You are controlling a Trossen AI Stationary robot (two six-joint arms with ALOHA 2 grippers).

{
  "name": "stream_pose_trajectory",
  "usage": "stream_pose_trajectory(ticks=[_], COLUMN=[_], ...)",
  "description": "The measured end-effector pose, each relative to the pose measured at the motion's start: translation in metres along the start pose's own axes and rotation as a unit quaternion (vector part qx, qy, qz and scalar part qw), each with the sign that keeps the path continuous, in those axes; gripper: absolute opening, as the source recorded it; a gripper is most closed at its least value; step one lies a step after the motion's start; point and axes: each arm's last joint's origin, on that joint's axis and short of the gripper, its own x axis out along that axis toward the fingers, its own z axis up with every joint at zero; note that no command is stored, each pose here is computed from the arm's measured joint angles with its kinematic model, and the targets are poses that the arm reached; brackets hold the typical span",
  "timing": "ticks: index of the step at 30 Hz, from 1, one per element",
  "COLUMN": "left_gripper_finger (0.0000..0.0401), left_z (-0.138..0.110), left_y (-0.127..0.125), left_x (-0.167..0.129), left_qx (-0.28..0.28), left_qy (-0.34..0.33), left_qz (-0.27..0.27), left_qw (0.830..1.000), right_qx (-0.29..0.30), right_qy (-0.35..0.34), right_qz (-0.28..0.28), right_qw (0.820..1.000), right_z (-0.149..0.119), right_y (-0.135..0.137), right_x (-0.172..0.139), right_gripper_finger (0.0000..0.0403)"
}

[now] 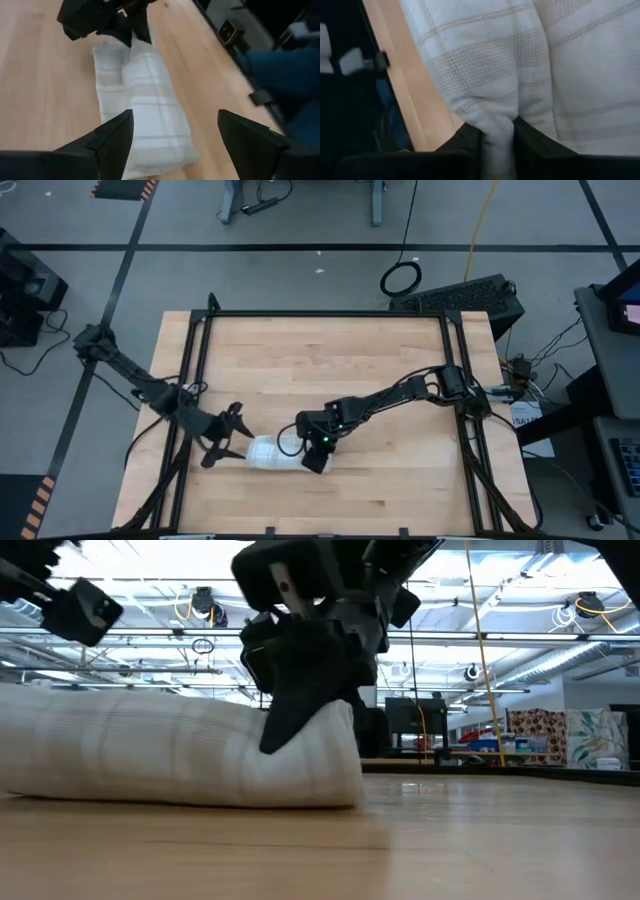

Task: Roll towel
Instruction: Roll the towel

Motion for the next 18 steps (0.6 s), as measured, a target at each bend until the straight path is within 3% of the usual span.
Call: stream_pose_trajectory(ticks=[8, 18], left_gripper_finger=[0.0292, 0.0292], left_z=[-0.021, -0.037], left_y=[-0.023, -0.031], left_x=[0.019, 0.062], left_qx=[0.077, 0.148], left_qy=[0.018, 0.047], left_qz=[0.094, 0.131], left_qw=[0.992, 0.979], right_qx=[0.053, 0.064], right_qy=[-0.001, 0.003], right_qz=[0.014, 0.026], right_qw=[0.999, 0.998], right_z=[0.002, 0.006], right_y=[0.001, -0.001], right_x=[0.000, -0.002], right_gripper_finger=[0.0077, 0.0079])
